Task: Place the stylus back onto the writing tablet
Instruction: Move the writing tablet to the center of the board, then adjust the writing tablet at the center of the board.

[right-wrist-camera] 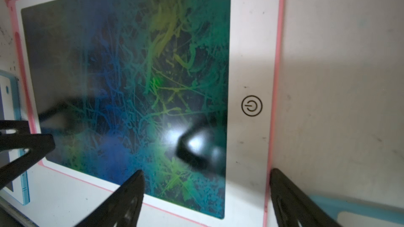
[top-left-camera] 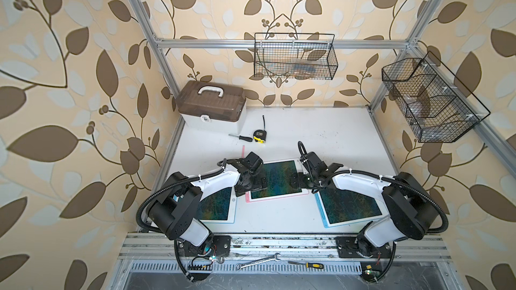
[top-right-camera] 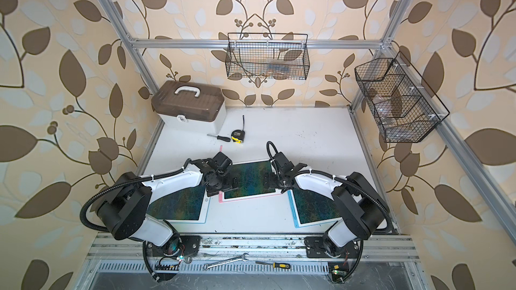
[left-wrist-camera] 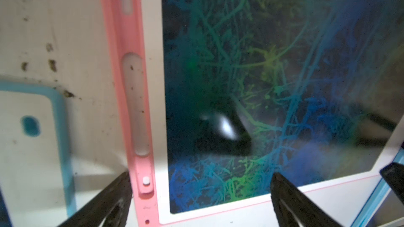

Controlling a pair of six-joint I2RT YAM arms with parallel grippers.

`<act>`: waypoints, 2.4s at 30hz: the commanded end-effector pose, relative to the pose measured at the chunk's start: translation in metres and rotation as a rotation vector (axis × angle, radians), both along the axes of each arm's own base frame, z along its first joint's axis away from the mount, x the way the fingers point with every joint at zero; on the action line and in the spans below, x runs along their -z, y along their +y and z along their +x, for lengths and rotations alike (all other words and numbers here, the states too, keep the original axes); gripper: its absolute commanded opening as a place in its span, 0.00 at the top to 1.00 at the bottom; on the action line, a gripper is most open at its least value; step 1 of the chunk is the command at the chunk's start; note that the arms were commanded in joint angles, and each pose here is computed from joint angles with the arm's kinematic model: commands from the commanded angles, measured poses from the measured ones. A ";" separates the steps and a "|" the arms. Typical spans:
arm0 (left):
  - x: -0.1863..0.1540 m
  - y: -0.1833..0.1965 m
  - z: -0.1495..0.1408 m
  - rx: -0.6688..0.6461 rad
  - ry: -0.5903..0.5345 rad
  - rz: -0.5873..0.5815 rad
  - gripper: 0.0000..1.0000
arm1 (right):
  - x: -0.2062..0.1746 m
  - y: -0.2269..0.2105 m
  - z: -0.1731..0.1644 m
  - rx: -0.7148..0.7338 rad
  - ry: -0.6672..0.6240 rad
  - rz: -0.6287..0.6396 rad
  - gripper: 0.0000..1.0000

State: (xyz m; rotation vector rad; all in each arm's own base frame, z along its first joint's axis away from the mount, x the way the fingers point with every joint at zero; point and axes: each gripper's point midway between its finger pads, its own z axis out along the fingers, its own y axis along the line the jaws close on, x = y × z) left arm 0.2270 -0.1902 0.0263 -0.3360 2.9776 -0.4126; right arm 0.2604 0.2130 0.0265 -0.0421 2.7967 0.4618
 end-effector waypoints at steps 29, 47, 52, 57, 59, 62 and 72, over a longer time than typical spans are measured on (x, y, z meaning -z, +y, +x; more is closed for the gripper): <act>0.023 -0.011 -0.039 0.074 0.119 -0.082 0.01 | -0.014 -0.030 -0.069 0.054 0.218 -0.051 0.01; 0.011 -0.012 -0.029 0.132 0.079 -0.088 0.01 | -0.013 -0.082 -0.146 0.159 0.318 -0.088 0.01; 0.012 -0.013 -0.028 0.136 0.079 -0.092 0.01 | -0.008 -0.085 -0.164 0.147 0.356 -0.092 0.02; 0.013 -0.013 -0.027 0.134 0.076 -0.101 0.01 | -0.006 -0.082 -0.175 0.124 0.382 -0.101 0.02; 0.013 -0.014 -0.027 0.134 0.076 -0.103 0.01 | -0.002 -0.081 -0.181 0.120 0.400 -0.101 0.02; 0.013 -0.013 -0.027 0.131 0.072 -0.107 0.01 | 0.004 -0.078 -0.187 0.130 0.411 -0.089 0.02; 0.011 -0.012 -0.030 0.132 0.070 -0.112 0.01 | 0.013 -0.078 -0.183 0.170 0.388 -0.081 0.03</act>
